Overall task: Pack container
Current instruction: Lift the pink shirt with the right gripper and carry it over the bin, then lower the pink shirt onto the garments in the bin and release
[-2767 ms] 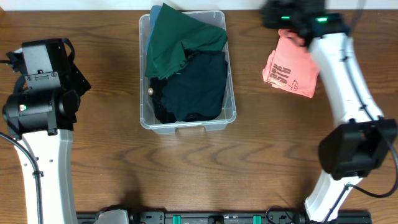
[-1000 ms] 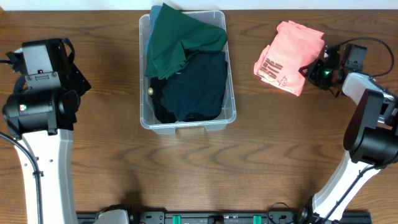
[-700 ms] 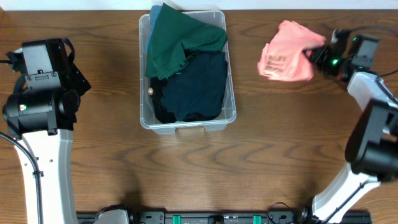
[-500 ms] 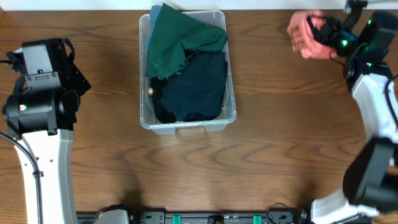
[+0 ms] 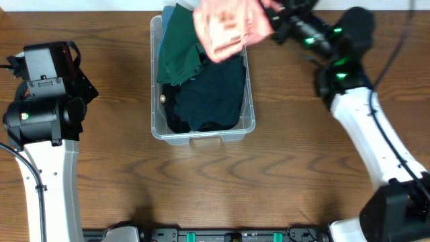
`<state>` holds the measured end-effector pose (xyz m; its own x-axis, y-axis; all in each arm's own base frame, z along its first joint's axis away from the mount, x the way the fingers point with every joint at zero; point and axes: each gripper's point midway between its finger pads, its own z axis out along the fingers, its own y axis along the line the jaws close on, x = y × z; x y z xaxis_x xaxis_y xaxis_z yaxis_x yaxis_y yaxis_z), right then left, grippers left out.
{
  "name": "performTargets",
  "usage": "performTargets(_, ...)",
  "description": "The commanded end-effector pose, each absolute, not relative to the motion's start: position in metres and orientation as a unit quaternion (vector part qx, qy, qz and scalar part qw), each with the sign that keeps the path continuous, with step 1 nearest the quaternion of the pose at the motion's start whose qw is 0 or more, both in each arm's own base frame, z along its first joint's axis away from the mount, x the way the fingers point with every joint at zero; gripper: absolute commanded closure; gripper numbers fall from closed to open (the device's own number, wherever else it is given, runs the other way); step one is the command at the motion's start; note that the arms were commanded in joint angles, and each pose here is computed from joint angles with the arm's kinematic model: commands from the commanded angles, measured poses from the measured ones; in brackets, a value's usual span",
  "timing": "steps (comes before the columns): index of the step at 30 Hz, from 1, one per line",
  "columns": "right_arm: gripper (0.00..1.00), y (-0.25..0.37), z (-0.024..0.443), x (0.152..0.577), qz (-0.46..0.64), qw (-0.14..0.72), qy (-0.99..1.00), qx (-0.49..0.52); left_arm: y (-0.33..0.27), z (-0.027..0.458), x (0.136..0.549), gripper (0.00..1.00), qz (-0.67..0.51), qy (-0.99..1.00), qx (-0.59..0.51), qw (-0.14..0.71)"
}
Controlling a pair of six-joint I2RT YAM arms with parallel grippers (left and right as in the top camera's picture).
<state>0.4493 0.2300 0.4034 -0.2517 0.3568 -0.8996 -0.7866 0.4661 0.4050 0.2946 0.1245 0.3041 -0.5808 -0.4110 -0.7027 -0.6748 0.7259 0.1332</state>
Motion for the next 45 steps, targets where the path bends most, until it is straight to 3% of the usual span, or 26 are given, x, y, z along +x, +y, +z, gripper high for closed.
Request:
performTargets(1,0.99,0.266,0.394,0.446,0.486,0.591,0.615,-0.189,0.127,0.306,0.293,0.02,0.200,0.864,-0.318,0.334)
performTargets(8,0.99,0.324,0.379,0.416,0.525,0.547,0.613,-0.225,0.127,0.306,0.293,0.02,0.200,0.864,-0.318,0.334)
performTargets(12,0.99,0.346,0.399,0.388,0.573,0.531,0.576,-0.240,0.127,0.306,0.293,0.02,0.200,0.864,-0.318,0.334)
performTargets(24,0.99,0.352,0.422,0.370,0.664,0.462,0.559,-0.181,0.126,0.305,0.293,0.02,0.200,0.864,-0.318,0.334)
performTargets(28,0.99,0.353,0.406,0.381,0.661,0.434,0.595,-0.144,0.127,0.306,0.293,0.02,0.200,0.864,-0.318,0.334)
performTargets(33,0.99,0.342,0.353,0.422,0.584,0.433,0.686,-0.039,0.127,0.306,0.293,0.02,0.200,0.864,-0.318,0.334)
performTargets(38,0.99,0.328,0.326,0.453,0.505,0.491,0.710,-0.011,0.127,0.306,0.293,0.02,0.200,0.864,-0.318,0.334)
performTargets(45,0.99,0.332,0.264,0.476,0.463,0.478,0.746,-0.018,0.127,0.305,0.293,0.02,0.200,0.864,-0.318,0.334)
